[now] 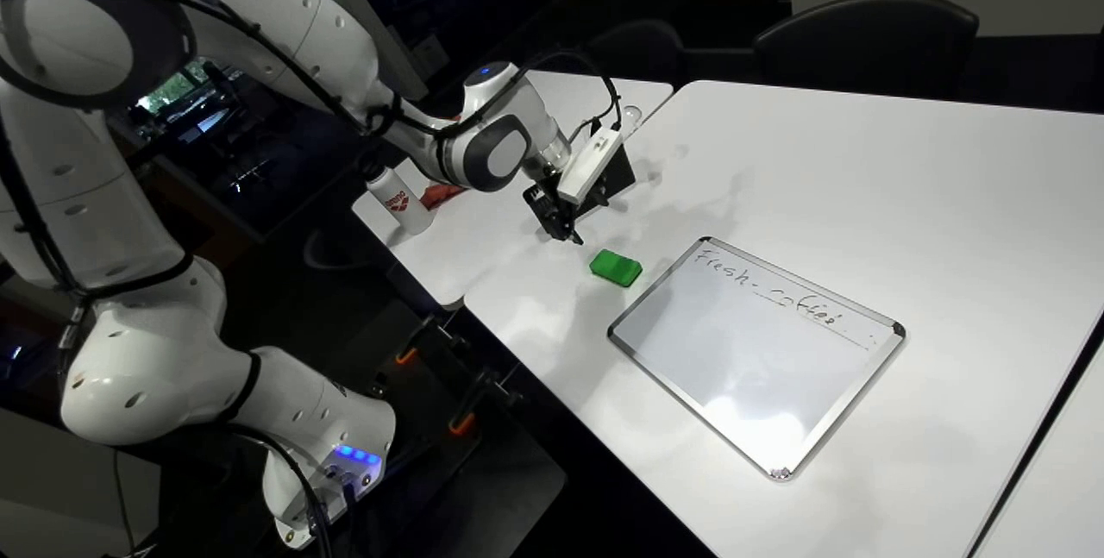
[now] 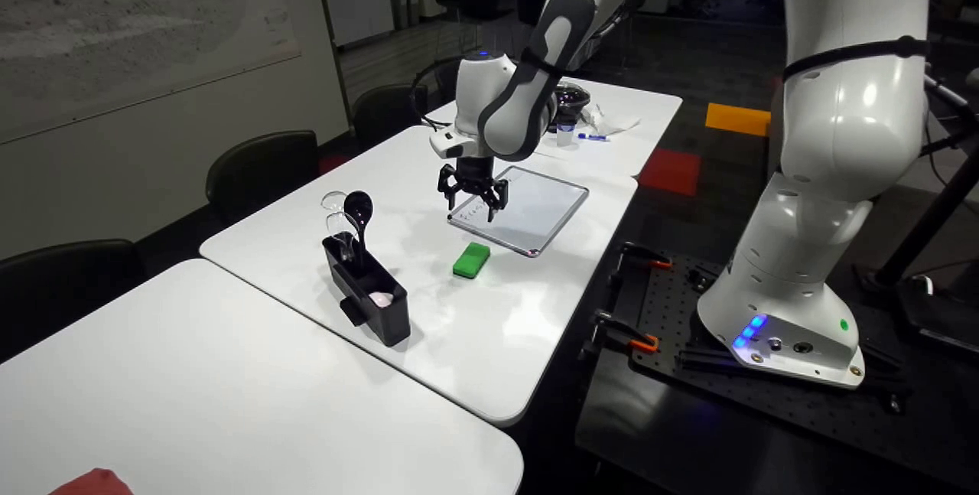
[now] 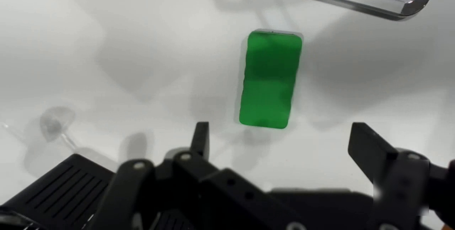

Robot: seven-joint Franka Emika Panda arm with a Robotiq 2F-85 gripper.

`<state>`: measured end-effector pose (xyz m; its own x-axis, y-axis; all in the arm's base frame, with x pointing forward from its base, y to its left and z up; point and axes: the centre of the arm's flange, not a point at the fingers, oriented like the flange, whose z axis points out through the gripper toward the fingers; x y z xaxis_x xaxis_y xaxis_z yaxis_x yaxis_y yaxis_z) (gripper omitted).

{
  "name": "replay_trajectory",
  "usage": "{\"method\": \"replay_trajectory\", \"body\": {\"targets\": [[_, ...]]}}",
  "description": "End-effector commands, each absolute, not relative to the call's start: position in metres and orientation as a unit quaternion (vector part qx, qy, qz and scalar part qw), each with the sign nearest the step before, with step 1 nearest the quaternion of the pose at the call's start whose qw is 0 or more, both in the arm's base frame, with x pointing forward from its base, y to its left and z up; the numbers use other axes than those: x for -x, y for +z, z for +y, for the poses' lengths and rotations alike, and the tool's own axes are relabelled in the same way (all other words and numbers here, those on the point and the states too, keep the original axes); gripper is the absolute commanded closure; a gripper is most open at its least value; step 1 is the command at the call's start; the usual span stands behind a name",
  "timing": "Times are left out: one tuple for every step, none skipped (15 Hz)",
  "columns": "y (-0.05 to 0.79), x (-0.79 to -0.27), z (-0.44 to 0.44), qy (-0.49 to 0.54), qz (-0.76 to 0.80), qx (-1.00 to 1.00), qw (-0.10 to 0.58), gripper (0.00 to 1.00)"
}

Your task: Use the green eraser to wipe the whiteboard

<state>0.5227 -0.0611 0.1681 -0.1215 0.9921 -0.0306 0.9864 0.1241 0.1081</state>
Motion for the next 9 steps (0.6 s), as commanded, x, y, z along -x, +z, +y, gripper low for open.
{"method": "replay_trajectory", "body": {"targets": [[0.233,-0.511,-0.065,0.013,0.755,-0.655,0.022,0.0],[0.241,-0.512,-0.066,0.009,0.755,-0.655,0.018,0.0],[0.249,-0.511,-0.067,0.001,0.755,-0.656,0.013,0.0],[0.254,-0.511,-0.068,-0.005,0.755,-0.656,0.011,0.0],[0.26,-0.51,-0.07,-0.011,0.752,-0.659,0.011,0.0],[0.263,-0.508,-0.073,-0.018,0.75,-0.661,0.013,0.0],[0.247,-0.517,-0.071,-0.006,0.748,-0.663,0.014,0.0],[0.25,-0.517,-0.073,-0.008,0.747,-0.665,0.017,0.0],[0.25,-0.516,-0.073,-0.009,0.747,-0.665,0.017,0.0]]}}
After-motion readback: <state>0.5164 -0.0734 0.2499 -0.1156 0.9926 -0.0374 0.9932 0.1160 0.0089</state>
